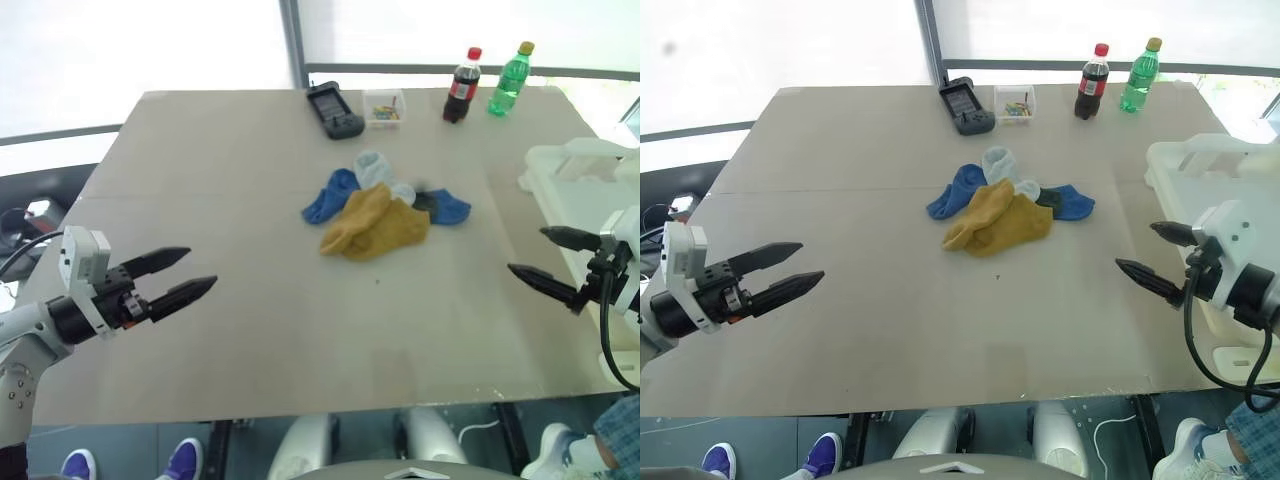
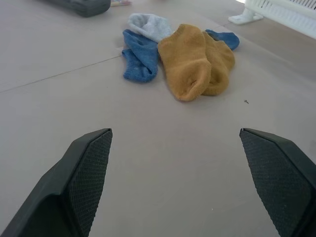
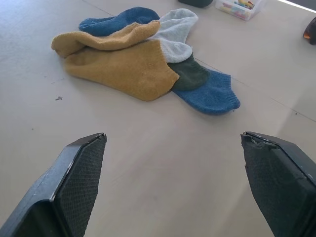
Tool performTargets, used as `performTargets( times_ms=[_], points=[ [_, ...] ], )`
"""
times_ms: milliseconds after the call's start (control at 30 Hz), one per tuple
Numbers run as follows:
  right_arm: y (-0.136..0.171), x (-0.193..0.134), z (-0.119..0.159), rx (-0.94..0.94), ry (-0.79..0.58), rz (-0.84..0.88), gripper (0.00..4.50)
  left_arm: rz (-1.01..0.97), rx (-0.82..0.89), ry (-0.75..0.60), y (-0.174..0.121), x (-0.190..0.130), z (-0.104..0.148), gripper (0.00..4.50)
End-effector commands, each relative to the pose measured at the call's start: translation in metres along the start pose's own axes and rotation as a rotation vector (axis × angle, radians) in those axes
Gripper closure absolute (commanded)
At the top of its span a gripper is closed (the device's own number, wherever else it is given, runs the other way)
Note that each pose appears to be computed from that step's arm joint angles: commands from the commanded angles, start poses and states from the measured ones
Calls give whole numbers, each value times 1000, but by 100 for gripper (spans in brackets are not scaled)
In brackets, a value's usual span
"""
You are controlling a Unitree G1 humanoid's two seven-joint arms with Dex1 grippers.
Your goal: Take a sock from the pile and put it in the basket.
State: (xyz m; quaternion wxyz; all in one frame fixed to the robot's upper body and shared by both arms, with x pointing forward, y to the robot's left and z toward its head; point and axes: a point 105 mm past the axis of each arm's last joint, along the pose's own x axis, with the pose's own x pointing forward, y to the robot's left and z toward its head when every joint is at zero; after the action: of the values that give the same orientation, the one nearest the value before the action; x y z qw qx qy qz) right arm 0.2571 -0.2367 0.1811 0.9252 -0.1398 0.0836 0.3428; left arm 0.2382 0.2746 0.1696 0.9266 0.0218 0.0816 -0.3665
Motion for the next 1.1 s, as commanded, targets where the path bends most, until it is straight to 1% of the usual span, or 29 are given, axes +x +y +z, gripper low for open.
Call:
performTargets(
  times_ms=[33,367,767,867,967,1033,1100],
  points=[
    [2,0,16,-48,-40,-3,0,-1,28,-27,1,0,12,12],
    [10,9,20,-37,-67,14,0,-16,24,-49,2,8,16,12],
    [12,10,19,-25,-79,30,0,-40,17,-76,-7,21,23,12],
    [13,11,19,-23,-82,34,0,-2,44,-62,-6,26,21,12],
    [14,13,19,-21,-88,39,0,87,114,-43,-3,34,21,12],
    [15,14,20,-20,-93,45,0,72,138,-37,-12,40,23,12],
    [18,16,22,-18,-101,58,0,43,162,30,-22,50,20,12]
  ],
)
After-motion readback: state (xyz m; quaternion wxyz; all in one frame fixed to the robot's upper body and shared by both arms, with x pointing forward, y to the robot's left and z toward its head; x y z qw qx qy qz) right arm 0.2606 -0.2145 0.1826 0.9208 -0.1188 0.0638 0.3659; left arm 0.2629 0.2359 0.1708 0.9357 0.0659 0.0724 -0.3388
